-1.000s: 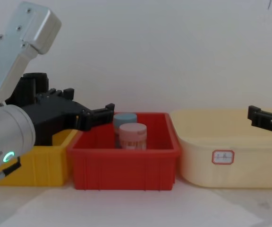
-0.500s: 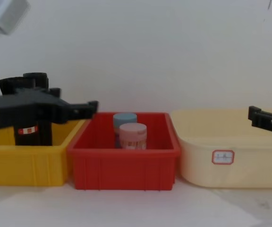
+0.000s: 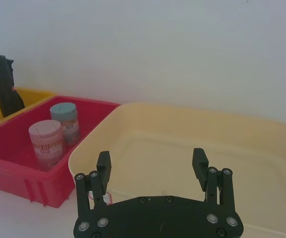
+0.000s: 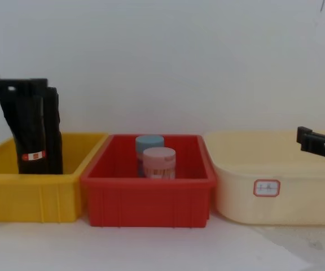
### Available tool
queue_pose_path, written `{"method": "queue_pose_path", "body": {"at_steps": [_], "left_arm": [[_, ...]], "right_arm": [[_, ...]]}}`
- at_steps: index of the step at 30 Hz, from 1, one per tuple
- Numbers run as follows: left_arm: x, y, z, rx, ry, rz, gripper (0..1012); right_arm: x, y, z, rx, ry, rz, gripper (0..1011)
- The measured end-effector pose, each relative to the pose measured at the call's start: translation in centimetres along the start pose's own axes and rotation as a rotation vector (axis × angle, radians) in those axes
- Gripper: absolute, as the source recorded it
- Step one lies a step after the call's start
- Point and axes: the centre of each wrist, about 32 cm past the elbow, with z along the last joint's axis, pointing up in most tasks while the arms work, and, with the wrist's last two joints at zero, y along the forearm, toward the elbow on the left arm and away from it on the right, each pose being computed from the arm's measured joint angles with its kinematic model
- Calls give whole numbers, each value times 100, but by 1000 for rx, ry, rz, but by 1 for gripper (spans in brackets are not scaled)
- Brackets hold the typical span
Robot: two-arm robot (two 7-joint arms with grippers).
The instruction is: Pick up the garbage bag with the one hand and transfer it to the other hand.
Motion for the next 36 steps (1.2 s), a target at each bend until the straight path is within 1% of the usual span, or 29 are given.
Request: {"method": "queue_pose_path", "body": {"at_steps": [2,3,7,9,11,12,15,18,19,20,22,23,26,29,30,32,33,36], "left_arm": [[2,37,10,0,8,6,1000],[4,69,16,2,18,13,1001],[12,105,10,12,36,31,1001],[15,108,6,17,41,39,1001],[32,104,-9,29,48,54,1001],[54,93,-20,37,50,65,1001],[88,70,-33,49,54,80,1001],[164,15,-57,67,58,104,1001],[164,15,-57,67,58,104,1001],[200,-13,-69,73,60,113,1001],[229,-39,-74,77,60,120,1001],[259,-66,-81,81,60,127,1001],[317,-126,-93,88,59,137,1001],[354,-171,-103,94,57,140,1001],[379,-208,-109,96,55,138,1001],[400,-240,-112,99,53,137,1001],[420,-280,-116,101,52,134,1001],[446,-353,-121,105,49,126,1001]], "right_arm": [[0,0,0,0,0,0,1002],[-1,-1,0,0,0,0,1002],[-1,-2,0,-1,0,-1,1001],[-1,-2,0,-1,-1,-1,1001],[-2,-2,1,-1,-1,-1,1001],[-2,-2,2,-1,-1,-1,1002],[-2,-2,2,-1,-1,-1,1002],[-2,-2,2,-1,-1,-1,1001],[-2,-2,2,-1,-1,-1,1001],[-2,-2,2,-1,-1,-1,1001],[-2,-2,2,-1,-1,-1,1001],[-2,-2,2,-1,-1,-1,1001],[-2,-2,2,-1,-1,-1,1001],[-2,-2,3,-1,-1,-1,1001],[-2,-2,3,-1,-1,-1,1001],[-2,-2,2,-1,-1,-1,1001],[-2,-2,3,-1,-1,-1,1001],[-2,-2,3,0,-1,-1,1001]]}}
